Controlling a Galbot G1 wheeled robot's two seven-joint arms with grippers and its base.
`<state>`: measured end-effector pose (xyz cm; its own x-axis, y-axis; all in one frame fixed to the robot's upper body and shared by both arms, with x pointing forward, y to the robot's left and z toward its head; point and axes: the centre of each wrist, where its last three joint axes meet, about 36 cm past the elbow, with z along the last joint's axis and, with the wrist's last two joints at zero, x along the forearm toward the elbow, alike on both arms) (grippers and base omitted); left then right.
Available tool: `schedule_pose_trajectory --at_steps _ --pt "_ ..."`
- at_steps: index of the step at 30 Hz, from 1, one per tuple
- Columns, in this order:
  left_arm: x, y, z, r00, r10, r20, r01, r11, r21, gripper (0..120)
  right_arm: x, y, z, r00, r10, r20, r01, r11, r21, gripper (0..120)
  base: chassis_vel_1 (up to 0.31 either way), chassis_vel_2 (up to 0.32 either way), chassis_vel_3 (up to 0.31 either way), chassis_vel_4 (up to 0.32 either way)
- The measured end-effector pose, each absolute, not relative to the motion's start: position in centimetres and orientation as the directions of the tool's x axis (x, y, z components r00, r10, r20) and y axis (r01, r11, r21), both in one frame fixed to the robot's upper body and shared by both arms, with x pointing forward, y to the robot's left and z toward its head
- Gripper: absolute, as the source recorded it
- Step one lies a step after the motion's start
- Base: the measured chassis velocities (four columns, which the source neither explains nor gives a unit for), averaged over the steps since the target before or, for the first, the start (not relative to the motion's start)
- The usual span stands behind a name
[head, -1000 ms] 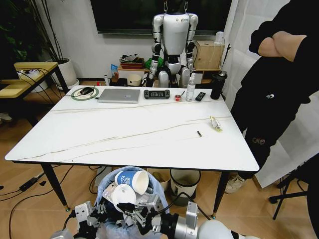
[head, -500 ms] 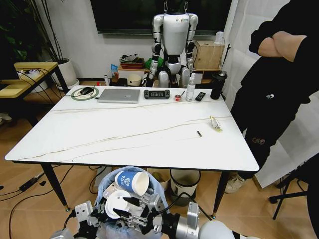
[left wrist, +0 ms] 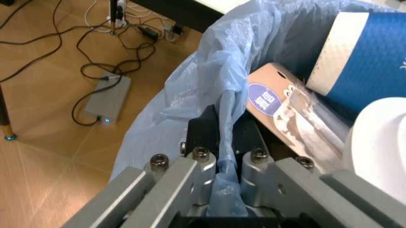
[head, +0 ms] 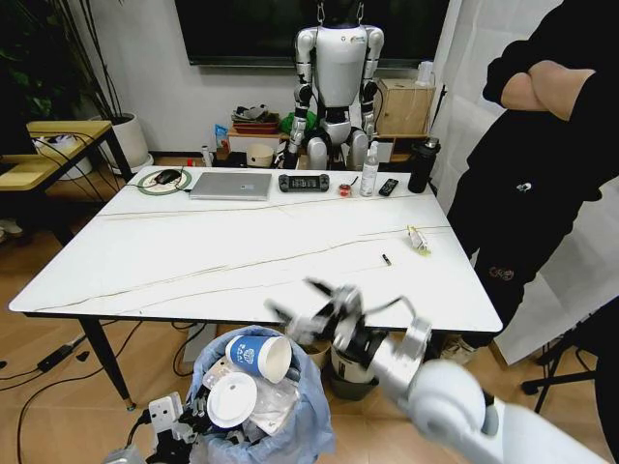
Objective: Pick up the trash bin and place the trash from the table into it.
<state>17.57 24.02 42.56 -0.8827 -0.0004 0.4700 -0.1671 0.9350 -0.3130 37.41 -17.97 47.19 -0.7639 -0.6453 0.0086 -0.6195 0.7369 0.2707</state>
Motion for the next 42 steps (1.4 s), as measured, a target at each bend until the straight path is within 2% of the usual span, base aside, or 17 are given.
schedule_pose_trajectory --at_steps 5,8,11,16,34,36,40,41,42 --pt "17.6 23.9 42.7 -0.884 0.004 0.467 -0.164 0.934 -0.318 0 44.0 -21.9 43.8 -0.873 -0.468 0.138 -0.442 0.879 0.178 100 0.0 0.0 0.0 0.0" --pt "17.6 23.9 42.8 -0.886 0.004 0.464 -0.162 0.934 -0.318 0 45.6 -22.6 43.4 -0.884 -0.434 0.171 -0.409 0.898 0.164 100 0.0 0.0 0.0 0.0" --pt "17.6 23.9 43.0 -0.888 0.003 0.46 -0.161 0.935 -0.317 0 49.7 -24.3 42.0 -0.901 -0.354 0.252 -0.335 0.935 0.118 100 0.0 0.0 0.0 0.0" --pt "17.5 23.9 43.1 -0.89 0.002 0.457 -0.161 0.935 -0.318 0 52.5 -25.6 40.6 -0.895 -0.299 0.332 -0.294 0.953 0.068 100 0.0 0.0 0.0 0.0" --pt "17.6 24.0 43.2 -0.893 -0.001 0.45 -0.162 0.934 -0.319 0 54.5 -26.8 38.4 -0.869 -0.25 0.427 -0.272 0.962 0.01 100 0.0 0.0 0.0 0.0" --pt "17.6 24.0 43.2 -0.893 -0.001 0.451 -0.162 0.934 -0.319 0 54.6 -27.0 38.3 -0.868 -0.241 0.434 -0.265 0.964 0.006 96 0.0 0.0 0.0 0.0" --pt "17.7 24.2 43.2 -0.894 -0.002 0.449 -0.163 0.933 -0.32 0 54.6 -27.3 38.2 -0.866 -0.235 0.442 -0.261 0.965 0.001 80 0.0 0.0 0.0 0.0" --pt "17.7 24.2 43.2 -0.894 -0.002 0.449 -0.163 0.933 -0.32 0 54.6 -27.3 38.2 -0.866 -0.235 0.442 -0.261 0.965 0.001 80 0.0 0.0 0.0 0.0" --pt "17.7 24.2 43.2 -0.894 -0.002 0.449 -0.163 0.933 -0.321 0 54.6 -27.3 38.2 -0.865 -0.235 0.444 -0.262 0.965 0.0 73 0.0 0.0 0.0 0.0"
